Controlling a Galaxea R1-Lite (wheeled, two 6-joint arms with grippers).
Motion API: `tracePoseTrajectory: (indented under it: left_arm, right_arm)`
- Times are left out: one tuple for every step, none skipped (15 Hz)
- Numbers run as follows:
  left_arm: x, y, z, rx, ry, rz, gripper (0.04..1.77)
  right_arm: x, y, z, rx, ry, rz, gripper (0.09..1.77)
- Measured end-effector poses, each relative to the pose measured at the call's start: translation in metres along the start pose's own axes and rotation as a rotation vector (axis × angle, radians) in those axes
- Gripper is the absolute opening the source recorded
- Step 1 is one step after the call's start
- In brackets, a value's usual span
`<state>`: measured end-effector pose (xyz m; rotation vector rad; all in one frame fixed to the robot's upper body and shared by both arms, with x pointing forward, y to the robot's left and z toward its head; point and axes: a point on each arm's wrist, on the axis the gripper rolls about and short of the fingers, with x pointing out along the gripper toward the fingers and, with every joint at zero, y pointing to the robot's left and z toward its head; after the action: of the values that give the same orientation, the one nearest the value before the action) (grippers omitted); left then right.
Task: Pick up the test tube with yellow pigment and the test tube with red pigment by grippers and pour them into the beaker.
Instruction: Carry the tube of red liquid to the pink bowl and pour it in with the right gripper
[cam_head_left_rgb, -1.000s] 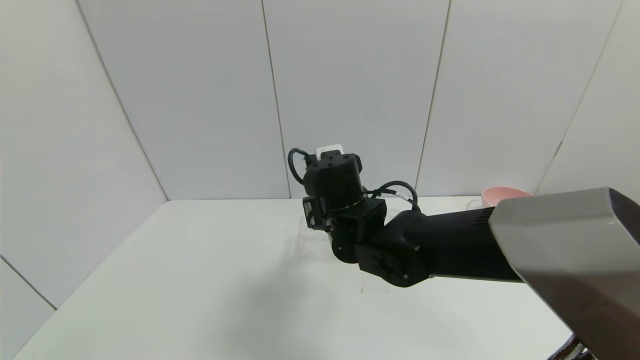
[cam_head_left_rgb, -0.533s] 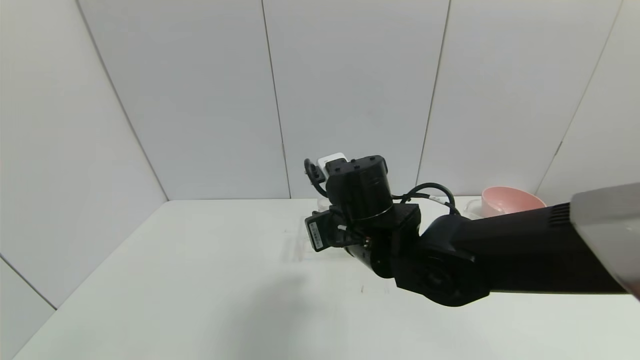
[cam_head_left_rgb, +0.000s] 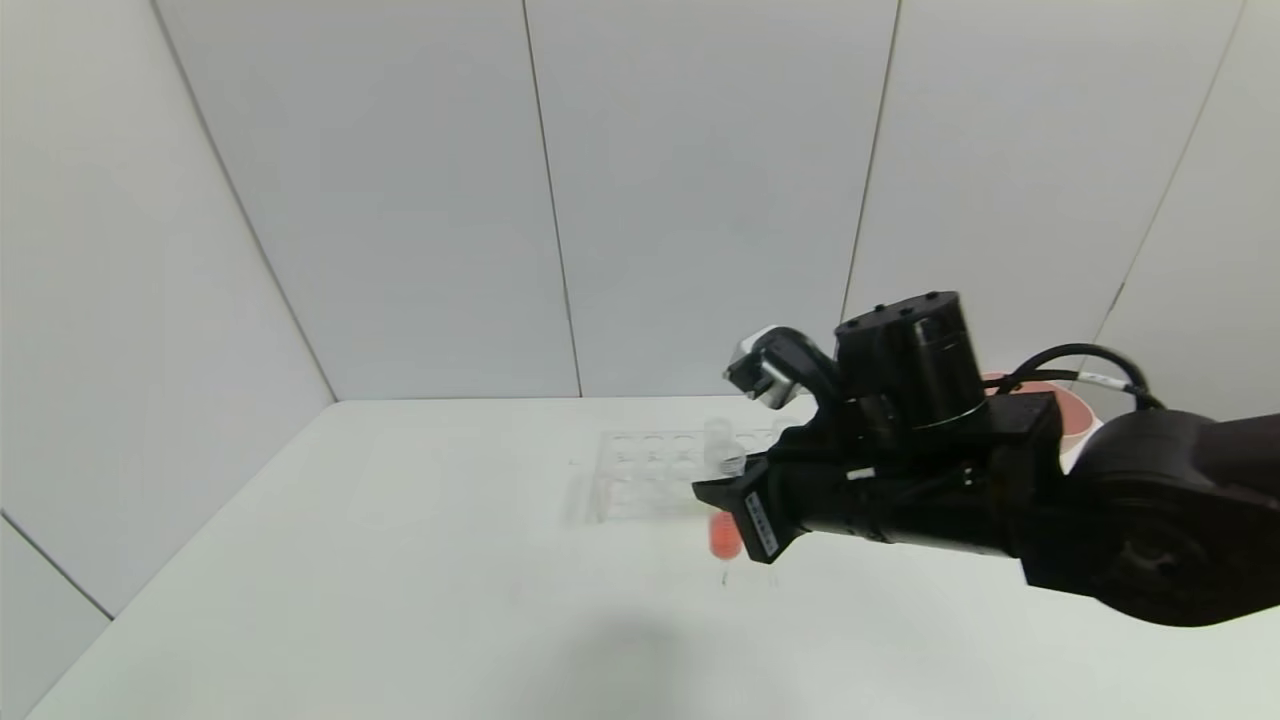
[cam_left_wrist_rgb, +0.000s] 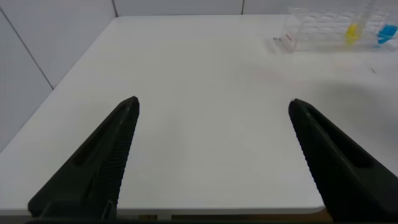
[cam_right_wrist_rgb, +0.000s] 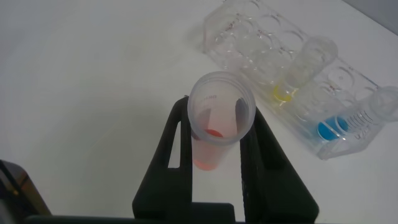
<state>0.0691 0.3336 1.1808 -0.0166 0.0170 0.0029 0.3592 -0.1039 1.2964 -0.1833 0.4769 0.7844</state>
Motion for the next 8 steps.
tracePoseTrajectory:
  left_arm:
    - [0.0, 0.0, 0.0, 0.0, 0.0, 0.0, 1.72]
    - [0.0, 0.0, 0.0, 0.0, 0.0, 0.0, 1.72]
    - [0.0, 0.0, 0.0, 0.0, 0.0, 0.0, 1.72]
    - [0.0, 0.0, 0.0, 0.0, 0.0, 0.0, 1.72]
    - [0.0, 0.0, 0.0, 0.0, 0.0, 0.0, 1.72]
    - [0.0, 0.0, 0.0, 0.0, 0.0, 0.0, 1.72]
    - [0.0, 0.0, 0.0, 0.0, 0.0, 0.0, 1.72]
    - [0.0, 0.0, 0.0, 0.0, 0.0, 0.0, 1.72]
  right_arm:
    - [-0.012, -0.012, -0.001, 0.002, 0.005, 0.028, 0.5]
    - [-0.023, -0.024, -0.004, 0.001, 0.009, 0.055, 0.5]
    - [-0.035, -0.037, -0.006, -0.001, 0.007, 0.085, 0.5]
    - [-0.046, -0.05, -0.009, -0.001, 0.009, 0.11, 0.5]
    - [-0.057, -0.062, -0.012, -0.005, 0.005, 0.129, 0.5]
    - [-0.069, -0.076, -0.016, -0.012, 0.0, 0.144, 0.5]
    - [-0.08, -0.089, -0.019, -0.022, -0.012, 0.153, 0.5]
    - [-0.091, -0.102, -0.023, -0.036, -0.027, 0.163, 0.5]
